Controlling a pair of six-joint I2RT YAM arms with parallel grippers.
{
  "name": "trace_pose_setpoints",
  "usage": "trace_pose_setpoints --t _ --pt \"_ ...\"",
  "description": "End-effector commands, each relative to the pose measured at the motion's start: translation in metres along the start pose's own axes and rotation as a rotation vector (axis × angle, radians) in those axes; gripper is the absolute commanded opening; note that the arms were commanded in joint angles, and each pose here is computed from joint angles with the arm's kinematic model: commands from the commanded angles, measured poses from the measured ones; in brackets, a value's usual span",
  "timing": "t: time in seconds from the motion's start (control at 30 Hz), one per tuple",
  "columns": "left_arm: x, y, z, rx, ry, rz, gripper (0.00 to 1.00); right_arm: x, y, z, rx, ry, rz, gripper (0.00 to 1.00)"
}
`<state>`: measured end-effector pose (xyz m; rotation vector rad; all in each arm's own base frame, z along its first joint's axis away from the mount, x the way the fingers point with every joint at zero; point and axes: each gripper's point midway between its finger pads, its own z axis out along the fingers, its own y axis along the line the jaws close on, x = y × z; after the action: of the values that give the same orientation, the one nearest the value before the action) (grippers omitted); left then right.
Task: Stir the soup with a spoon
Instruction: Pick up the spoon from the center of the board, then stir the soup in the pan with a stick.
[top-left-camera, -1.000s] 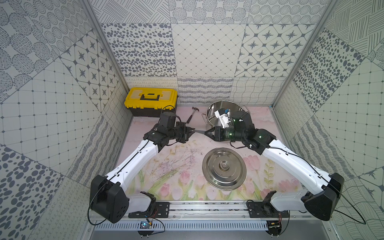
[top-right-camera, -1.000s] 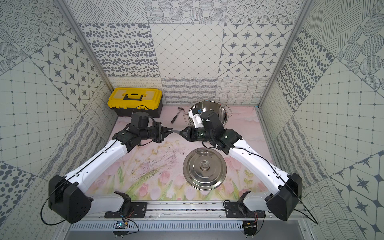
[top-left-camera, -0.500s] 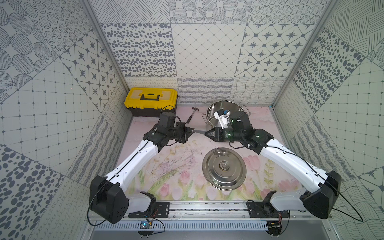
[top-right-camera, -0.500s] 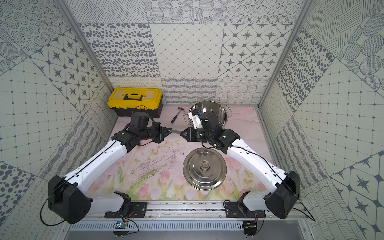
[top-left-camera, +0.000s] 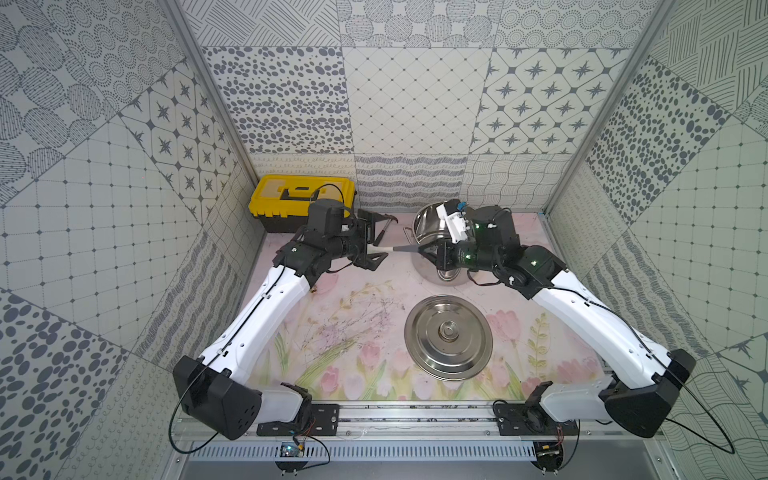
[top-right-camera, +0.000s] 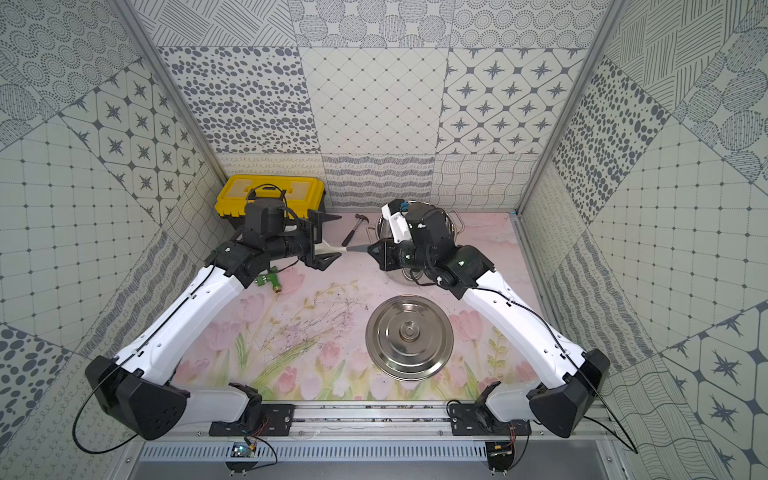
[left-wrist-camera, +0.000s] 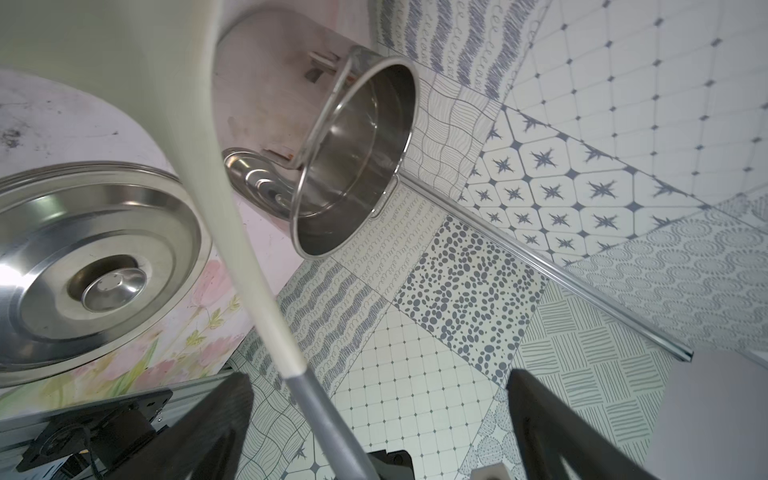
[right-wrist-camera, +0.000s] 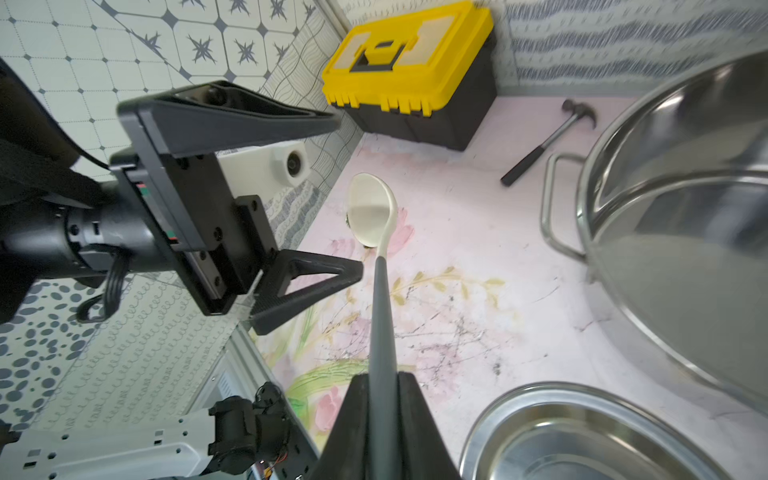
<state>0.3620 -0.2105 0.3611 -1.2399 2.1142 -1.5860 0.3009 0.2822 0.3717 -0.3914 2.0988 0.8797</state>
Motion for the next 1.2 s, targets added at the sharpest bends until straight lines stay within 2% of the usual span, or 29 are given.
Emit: trace_pose_setpoints --t 0.0,0.1,0.2,0.3,0.43,0.57,0.83,1.07,1.17 --pt "0.005 -0.027 -0.032 -0.047 -0.048 0.267 1.00 -0.043 -0.028 -0.027 0.186 -0.107 -0.167 0.00" --pt "0.007 -0.039 -0.042 -0.050 -0.068 0.356 1.00 -0.066 -0.045 -0.047 0.319 -0.161 -0.271 0.00" --pt "0.005 -0.037 -0.048 -0.084 -0.089 0.417 0.99 -0.079 -0.067 -0.061 0.481 -0.162 -0.364 0.00" --pt "0.003 -0.031 -0.050 -0.115 -0.097 0.455 0.99 -0.085 -0.086 -0.069 0.610 -0.151 -0.429 0.00" --pt "0.000 -0.022 -0.046 -0.158 -0.084 0.498 0.99 -0.081 -0.103 -0.071 0.709 -0.100 -0.480 0.00" --pt "-0.001 -0.017 -0.040 -0.202 -0.062 0.570 1.00 -0.060 -0.115 -0.064 0.729 -0.009 -0.491 0.00" --pt "-0.005 -0.010 -0.023 -0.272 -0.060 0.810 1.00 -0.003 -0.130 -0.040 0.664 0.146 -0.417 0.00" --pt "0.026 -0.033 -0.007 -0.198 -0.101 1.054 1.00 0.015 -0.136 -0.011 0.623 0.216 -0.361 0.00" --pt "0.037 -0.042 -0.001 -0.150 -0.105 1.112 1.00 0.016 -0.137 0.004 0.609 0.238 -0.358 0.00"
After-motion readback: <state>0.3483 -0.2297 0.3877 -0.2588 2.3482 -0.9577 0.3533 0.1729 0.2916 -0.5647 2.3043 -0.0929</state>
